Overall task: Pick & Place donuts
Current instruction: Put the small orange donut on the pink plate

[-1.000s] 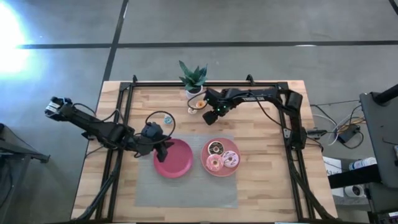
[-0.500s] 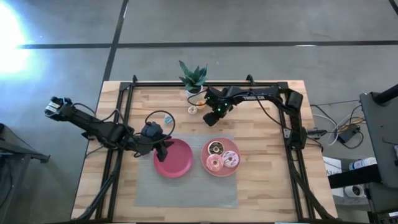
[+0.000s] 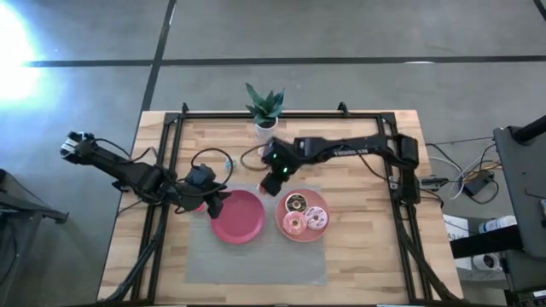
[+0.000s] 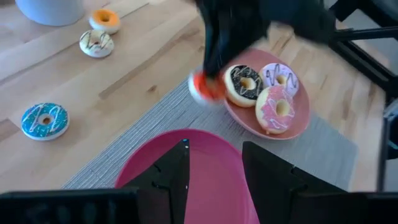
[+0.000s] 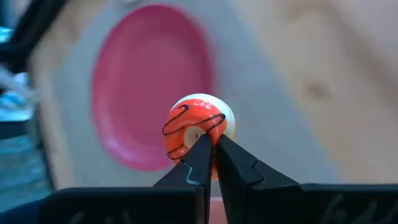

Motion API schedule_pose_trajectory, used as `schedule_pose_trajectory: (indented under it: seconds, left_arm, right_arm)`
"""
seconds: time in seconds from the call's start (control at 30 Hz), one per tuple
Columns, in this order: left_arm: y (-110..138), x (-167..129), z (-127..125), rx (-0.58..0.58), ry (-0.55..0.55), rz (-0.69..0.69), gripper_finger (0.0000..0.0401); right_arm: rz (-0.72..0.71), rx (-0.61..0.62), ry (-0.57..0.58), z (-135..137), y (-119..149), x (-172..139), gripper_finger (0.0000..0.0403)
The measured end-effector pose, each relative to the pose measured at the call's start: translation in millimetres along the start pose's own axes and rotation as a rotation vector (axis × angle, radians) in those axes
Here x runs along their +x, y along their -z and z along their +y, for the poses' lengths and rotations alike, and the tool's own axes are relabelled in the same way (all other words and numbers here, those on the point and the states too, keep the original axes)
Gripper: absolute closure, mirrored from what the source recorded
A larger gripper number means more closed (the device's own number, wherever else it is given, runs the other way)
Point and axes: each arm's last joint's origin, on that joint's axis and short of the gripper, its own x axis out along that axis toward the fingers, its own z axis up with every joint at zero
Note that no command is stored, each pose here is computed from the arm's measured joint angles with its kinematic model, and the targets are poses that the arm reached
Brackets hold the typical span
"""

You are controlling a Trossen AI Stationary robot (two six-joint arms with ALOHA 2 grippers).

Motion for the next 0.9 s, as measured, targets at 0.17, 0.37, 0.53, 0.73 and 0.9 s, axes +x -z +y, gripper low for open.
schedule_pose_trajectory:
  seconds: [0.17,0.37,0.53,0.73,0.9]
  left_arm:
    - [-6,-12,1,-0.014,0.020,-0.022,0.0279]
    - [-4,-15,6,-0.017,-0.003,-0.022,0.0279]
    - [-2,-15,8,-0.010,-0.022,-0.005,0.0279]
    - [5,-18,10,0.006,-0.041,0.051,0.0279]
    - [14,-22,13,0.025,-0.071,0.104,0.0279]
  right_arm:
    - [-0.017,-0.016,-0.075,24,8,32,0.0390]
    - [0.071,-0.023,-0.084,32,22,69,0.0390]
    - [0.129,-0.051,-0.090,42,35,97,0.0390]
    - [0.075,-0.132,-0.026,56,36,98,0.0350]
    - [0.071,-0.203,0.034,63,33,88,0.0280]
